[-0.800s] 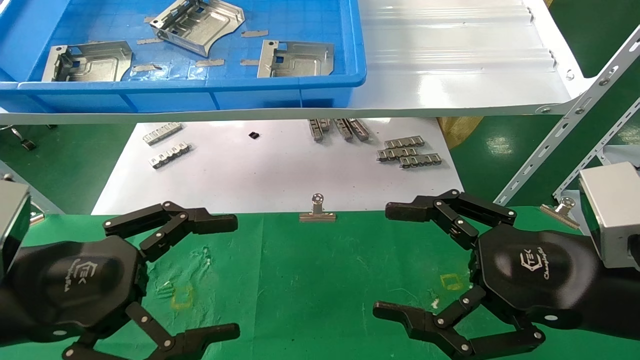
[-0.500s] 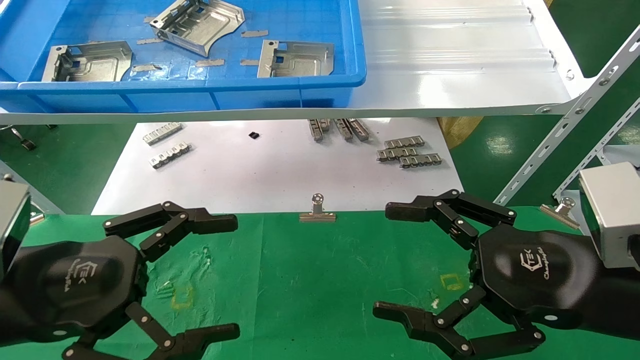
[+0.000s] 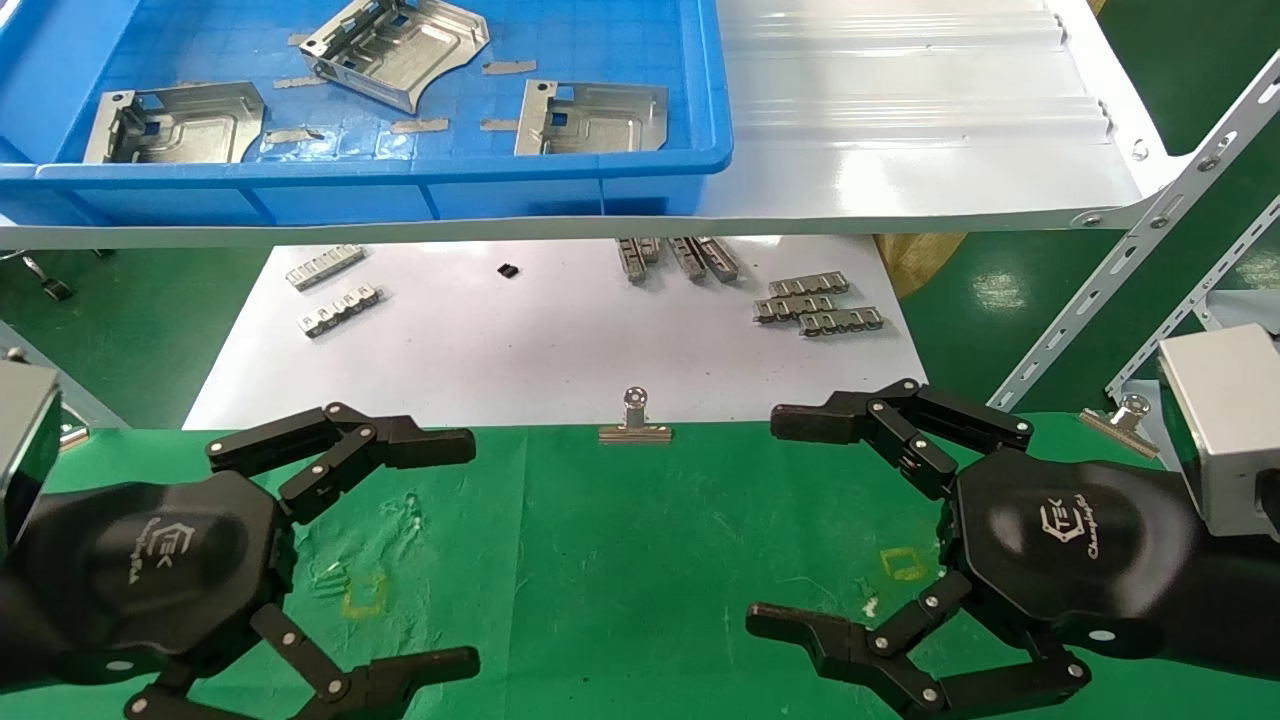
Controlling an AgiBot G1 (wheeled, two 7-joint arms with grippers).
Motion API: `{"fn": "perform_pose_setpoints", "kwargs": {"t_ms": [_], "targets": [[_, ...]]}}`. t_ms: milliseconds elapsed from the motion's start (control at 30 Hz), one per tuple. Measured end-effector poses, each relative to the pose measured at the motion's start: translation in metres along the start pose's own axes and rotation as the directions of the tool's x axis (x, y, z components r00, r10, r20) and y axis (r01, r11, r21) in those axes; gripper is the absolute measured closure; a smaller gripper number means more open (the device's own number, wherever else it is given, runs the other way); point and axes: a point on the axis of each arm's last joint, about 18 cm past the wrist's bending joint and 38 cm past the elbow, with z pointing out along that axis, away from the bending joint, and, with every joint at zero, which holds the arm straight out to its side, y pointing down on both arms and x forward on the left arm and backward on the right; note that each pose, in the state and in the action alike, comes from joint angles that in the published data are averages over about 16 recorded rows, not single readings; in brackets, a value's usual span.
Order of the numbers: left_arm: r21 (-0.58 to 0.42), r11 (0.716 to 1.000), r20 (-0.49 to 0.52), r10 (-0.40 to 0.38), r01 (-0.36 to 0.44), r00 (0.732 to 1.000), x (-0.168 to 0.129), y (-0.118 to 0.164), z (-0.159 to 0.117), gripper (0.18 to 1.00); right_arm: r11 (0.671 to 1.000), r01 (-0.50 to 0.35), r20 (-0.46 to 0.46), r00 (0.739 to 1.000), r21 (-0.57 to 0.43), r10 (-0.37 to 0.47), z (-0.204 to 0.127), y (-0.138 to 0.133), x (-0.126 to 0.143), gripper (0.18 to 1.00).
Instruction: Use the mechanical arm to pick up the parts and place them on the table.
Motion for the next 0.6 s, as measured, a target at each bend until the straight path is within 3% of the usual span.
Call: {"fn": "perform_pose_setpoints", "kwargs": {"t_ms": [600], "targets": [[0.000,1.000,0.000,0.000,0.000,1.000,0.0000,0.0000,0.0000,0.183,1.000,0.000,0.000,1.000,0.000,0.000,0.0000,0.0000,0.0000,0.178]]}}
